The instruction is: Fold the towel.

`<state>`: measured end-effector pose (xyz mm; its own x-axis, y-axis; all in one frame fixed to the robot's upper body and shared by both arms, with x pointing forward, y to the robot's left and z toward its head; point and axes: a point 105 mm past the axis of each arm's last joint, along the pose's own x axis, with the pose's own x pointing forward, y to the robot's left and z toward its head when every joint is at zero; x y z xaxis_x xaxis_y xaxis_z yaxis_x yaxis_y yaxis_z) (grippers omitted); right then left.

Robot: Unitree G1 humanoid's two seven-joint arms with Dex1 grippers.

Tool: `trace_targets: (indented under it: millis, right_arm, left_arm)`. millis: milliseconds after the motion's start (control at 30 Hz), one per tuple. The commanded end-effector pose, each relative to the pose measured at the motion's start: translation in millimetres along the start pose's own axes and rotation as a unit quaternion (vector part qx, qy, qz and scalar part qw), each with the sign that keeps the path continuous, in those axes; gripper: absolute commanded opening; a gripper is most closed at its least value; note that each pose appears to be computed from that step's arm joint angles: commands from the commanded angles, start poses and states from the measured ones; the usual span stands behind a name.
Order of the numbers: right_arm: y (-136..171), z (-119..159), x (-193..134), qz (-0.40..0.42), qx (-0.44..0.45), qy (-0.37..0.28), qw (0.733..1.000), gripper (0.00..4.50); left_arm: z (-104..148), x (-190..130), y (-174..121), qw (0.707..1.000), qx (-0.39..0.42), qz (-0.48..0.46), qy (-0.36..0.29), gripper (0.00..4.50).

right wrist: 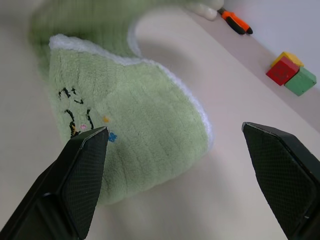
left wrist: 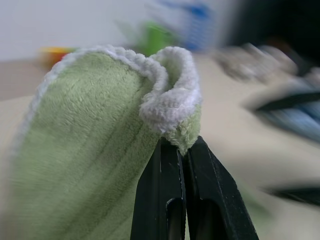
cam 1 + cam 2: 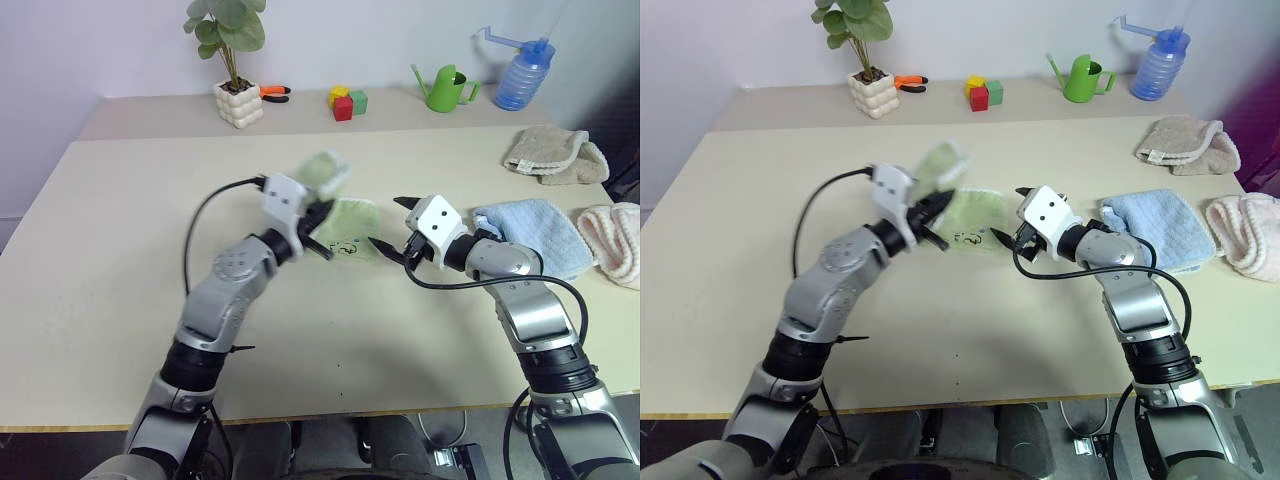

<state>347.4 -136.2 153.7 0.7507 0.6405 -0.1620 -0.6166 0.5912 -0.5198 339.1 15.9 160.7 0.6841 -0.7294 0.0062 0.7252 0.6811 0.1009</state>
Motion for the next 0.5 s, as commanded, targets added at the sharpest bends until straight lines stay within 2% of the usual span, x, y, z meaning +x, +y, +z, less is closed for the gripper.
trace_targets:
  millis: [33, 200, 233, 267, 367, 433, 500]
  right_arm:
    - [-4, 12, -3, -0.016, -0.01, -0.02, 1.0, 4.38]
    - [-7, 9, -8, -0.032, -0.01, -0.012, 0.999, 4.38]
    - [-7, 8, -9, -0.033, -0.009, -0.011, 0.999, 4.38]
    - [-7, 8, -9, -0.034, -0.009, -0.009, 0.999, 4.38]
    - [-8, 1, -10, -0.038, -0.013, 0.008, 0.999, 4.38]
    - [-10, -2, -12, -0.041, -0.014, 0.016, 0.999, 4.38]
    - [-15, -5, -14, -0.048, -0.01, 0.024, 0.999, 3.84]
  left_arm:
    - [-4, 13, -13, 0.999, 0.028, -0.025, 0.013, 0.04]
    - [-12, 17, -19, 0.999, 0.02, -0.039, 0.03, 0.04]
    - [-11, 16, -18, 0.999, 0.015, -0.04, 0.028, 0.57]
    - [-10, 16, -17, 0.999, 0.011, -0.039, 0.025, 0.76]
    - [-4, 10, -18, 0.998, -0.008, -0.055, 0.016, 2.21]
    - [5, -3, -27, 0.994, -0.023, -0.102, -0.003, 3.16]
    - [11, -17, -23, 0.993, -0.041, -0.108, -0.014, 3.22]
